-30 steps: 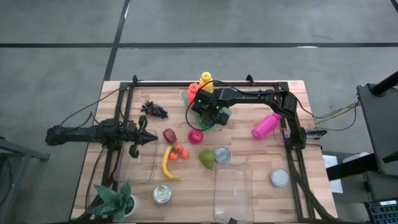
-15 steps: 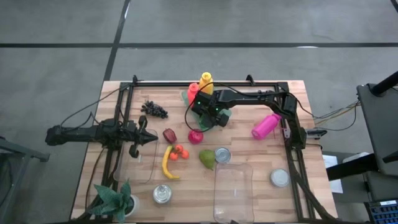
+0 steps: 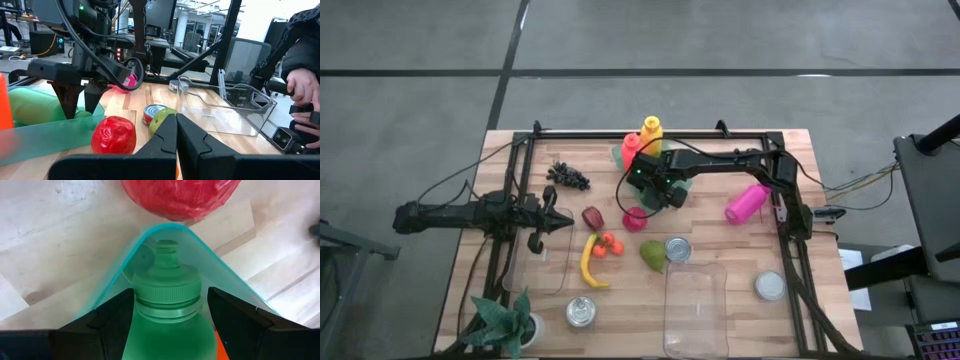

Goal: Pick & Place Food Item
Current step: Put the green water bottle into the green bin

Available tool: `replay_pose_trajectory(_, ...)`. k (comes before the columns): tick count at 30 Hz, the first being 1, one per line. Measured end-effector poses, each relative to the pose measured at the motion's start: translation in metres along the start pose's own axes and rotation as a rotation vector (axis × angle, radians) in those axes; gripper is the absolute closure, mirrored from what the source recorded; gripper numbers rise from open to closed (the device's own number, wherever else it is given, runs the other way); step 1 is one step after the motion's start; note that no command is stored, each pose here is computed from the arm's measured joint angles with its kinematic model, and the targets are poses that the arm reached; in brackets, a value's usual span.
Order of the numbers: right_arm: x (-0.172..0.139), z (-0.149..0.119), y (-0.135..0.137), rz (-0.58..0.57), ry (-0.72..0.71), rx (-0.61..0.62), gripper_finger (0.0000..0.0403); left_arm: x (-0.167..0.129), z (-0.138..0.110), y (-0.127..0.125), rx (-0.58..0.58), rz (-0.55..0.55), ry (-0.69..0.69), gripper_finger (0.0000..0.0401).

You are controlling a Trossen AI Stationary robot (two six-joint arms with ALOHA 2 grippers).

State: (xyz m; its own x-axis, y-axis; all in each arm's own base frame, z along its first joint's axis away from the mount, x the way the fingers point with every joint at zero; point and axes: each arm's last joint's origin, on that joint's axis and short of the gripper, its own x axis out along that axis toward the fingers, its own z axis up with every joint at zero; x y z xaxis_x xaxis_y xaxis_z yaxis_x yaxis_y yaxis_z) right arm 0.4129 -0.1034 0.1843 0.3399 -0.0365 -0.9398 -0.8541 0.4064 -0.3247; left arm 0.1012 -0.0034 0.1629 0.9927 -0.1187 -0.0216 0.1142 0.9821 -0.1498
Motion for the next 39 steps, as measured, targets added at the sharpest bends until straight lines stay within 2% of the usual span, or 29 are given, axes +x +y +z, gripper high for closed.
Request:
replay_pose_trajectory(25,0.018,-0.002,0.005,-0.009,-0.002,-0.005,0.0151,0.0,0.0,0.0,0.0,0.0,0.0,0.04)
replay_pose_trajectory(34,0.019,-0.002,0.006,-0.004,0.001,-0.006,0.0203,0.0,0.0,0.0,0.0,0.0,0.0,0.04)
replay_pose_trajectory(39,0.019,-0.002,0.006,-0.004,0.001,-0.005,0.0183,0.0,0.0,0.0,0.0,0.0,-0.001,0.04)
